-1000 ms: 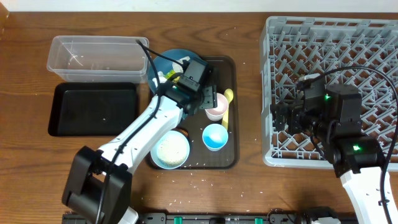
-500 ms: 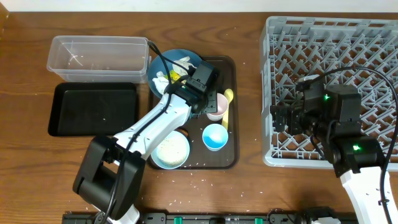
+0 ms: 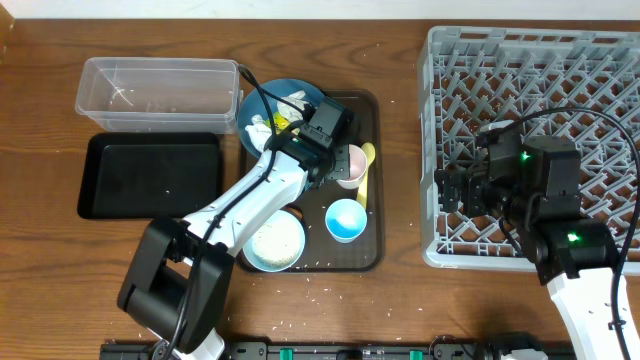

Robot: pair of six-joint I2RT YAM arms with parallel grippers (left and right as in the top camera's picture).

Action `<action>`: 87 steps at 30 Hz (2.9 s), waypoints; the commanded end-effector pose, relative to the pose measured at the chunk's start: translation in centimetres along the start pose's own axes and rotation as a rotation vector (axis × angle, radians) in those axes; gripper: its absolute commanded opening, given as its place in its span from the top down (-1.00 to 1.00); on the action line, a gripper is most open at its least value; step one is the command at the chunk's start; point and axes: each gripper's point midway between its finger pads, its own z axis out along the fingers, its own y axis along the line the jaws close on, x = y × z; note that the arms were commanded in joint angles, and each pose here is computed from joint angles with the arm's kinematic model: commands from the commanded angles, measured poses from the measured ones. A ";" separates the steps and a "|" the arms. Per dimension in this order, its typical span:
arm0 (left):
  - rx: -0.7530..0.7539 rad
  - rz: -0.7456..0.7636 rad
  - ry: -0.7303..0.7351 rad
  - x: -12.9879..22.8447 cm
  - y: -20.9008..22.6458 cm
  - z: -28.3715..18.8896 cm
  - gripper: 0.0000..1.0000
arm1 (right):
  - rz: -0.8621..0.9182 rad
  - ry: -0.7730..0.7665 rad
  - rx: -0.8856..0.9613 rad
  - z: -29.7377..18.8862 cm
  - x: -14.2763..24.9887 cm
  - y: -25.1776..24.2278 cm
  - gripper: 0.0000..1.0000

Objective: Sort waste into correct bins and load items into the dishwasher rack
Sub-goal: 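Lift the pink cup and hand it to the right gripper, then carry the pink cup with the right gripper and place it in the rack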

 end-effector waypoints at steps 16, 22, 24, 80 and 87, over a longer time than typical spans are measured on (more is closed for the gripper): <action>0.362 -0.212 -0.009 -4.9 2.2 -8.8 0.88 | 0.036 -0.167 -0.113 -0.7 -4.6 1.9 -0.91; 0.697 -0.254 0.035 -5.8 1.3 -14.3 0.88 | -0.025 -0.241 -0.343 -0.2 -7.1 5.4 -0.98; 0.788 -0.244 0.068 -5.4 0.5 -15.4 0.88 | -0.055 -0.265 -0.442 0.1 -7.9 6.8 -0.98; 0.895 -0.210 0.118 -4.6 -0.8 -16.8 0.45 | -0.004 -0.338 -0.931 -0.3 -11.9 9.9 -0.15; 0.541 -0.255 0.019 -5.2 4.0 -12.6 0.40 | 0.242 -0.277 -0.651 1.7 -10.7 2.6 -0.11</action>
